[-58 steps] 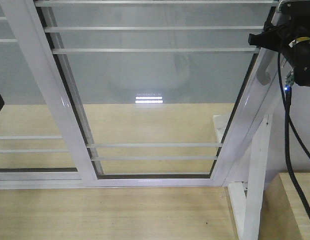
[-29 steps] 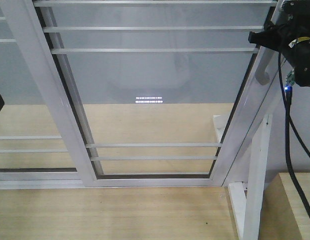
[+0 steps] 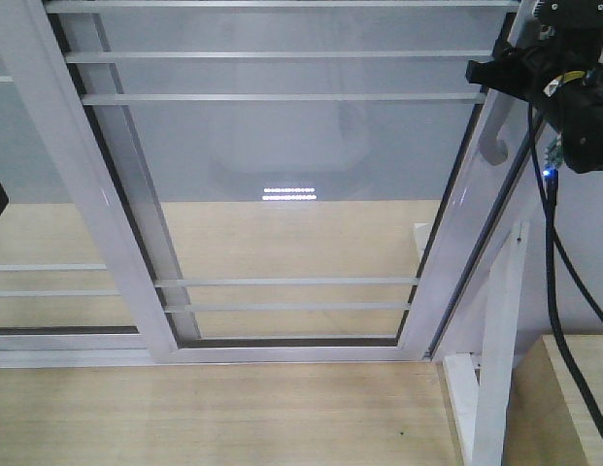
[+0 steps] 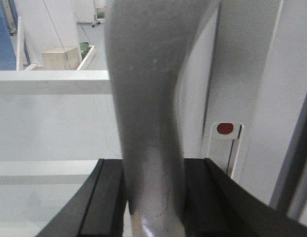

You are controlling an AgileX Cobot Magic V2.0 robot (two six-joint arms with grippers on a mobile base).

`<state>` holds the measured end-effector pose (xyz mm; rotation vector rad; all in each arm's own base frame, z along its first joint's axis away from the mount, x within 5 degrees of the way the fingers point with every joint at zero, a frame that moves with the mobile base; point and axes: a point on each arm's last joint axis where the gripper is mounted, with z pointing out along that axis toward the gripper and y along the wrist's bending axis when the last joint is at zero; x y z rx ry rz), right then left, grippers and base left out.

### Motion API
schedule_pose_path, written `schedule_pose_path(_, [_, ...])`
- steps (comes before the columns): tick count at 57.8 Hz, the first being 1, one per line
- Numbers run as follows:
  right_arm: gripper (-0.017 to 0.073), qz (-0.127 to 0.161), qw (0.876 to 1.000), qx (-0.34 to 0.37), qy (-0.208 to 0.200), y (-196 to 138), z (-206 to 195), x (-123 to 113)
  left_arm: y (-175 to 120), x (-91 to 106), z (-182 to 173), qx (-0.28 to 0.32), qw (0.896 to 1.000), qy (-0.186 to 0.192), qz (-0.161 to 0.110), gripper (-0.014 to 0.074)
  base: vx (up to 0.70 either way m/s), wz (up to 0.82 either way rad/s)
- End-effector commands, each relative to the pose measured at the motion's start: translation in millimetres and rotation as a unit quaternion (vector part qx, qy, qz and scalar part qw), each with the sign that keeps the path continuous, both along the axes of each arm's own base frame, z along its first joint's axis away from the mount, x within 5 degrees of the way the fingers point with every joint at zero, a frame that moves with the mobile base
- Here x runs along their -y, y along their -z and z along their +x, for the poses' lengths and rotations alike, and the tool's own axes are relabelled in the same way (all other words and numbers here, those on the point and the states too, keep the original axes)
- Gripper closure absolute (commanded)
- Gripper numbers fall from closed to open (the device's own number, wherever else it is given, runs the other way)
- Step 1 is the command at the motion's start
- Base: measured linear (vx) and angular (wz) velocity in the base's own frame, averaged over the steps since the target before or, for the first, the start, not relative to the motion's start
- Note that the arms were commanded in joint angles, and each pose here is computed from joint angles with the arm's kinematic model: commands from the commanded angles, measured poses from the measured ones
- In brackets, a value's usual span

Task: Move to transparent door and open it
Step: 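Pull the handle with the right gripper, sliding the door toward the left arm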

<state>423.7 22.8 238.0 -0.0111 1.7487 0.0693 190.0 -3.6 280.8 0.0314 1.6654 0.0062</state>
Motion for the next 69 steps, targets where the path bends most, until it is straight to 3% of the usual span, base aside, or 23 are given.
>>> schedule_pose_path(1, [0.0237, -0.031, 0.993, 0.089, -0.069, -39.1, -4.8, -39.0, -20.5, -0.6, 1.6, 0.063, 0.998, -0.003, -0.005, 0.0144, 0.0, -0.01])
schedule_pose_path(10, [0.0237, -0.019, 0.993, 0.087, -0.081, -39.0, -7.3, -53.9, -20.5, -0.6, 1.6, 0.063, 0.998, -0.003, -0.005, 0.0144, 0.0, -0.01])
schedule_pose_path(45, [0.0237, -0.018, 0.984, 0.074, -0.158, -36.5, -24.2, -117.0, -18.3, -0.5, 1.6, 0.051, 0.999, -0.003, -0.004, 0.0144, 0.0, 0.0])
schedule_pose_path(59, [0.0237, -0.033, 0.987, -0.01, -0.155, -49.8, -55.1, -106.8, -14.0, -0.1, 5.5, 0.039, 0.999, 0.0, 0.001, 0.0144, 0.0, 0.0])
schedule_pose_path(69, [0.0237, -0.03, 0.988, -0.003, -0.153, -67.4, -104.6, -89.4, -2.4, 2.5, 19.0, 0.026, 0.999, 0.014, 0.026, 0.0144, 0.0, 0.0])
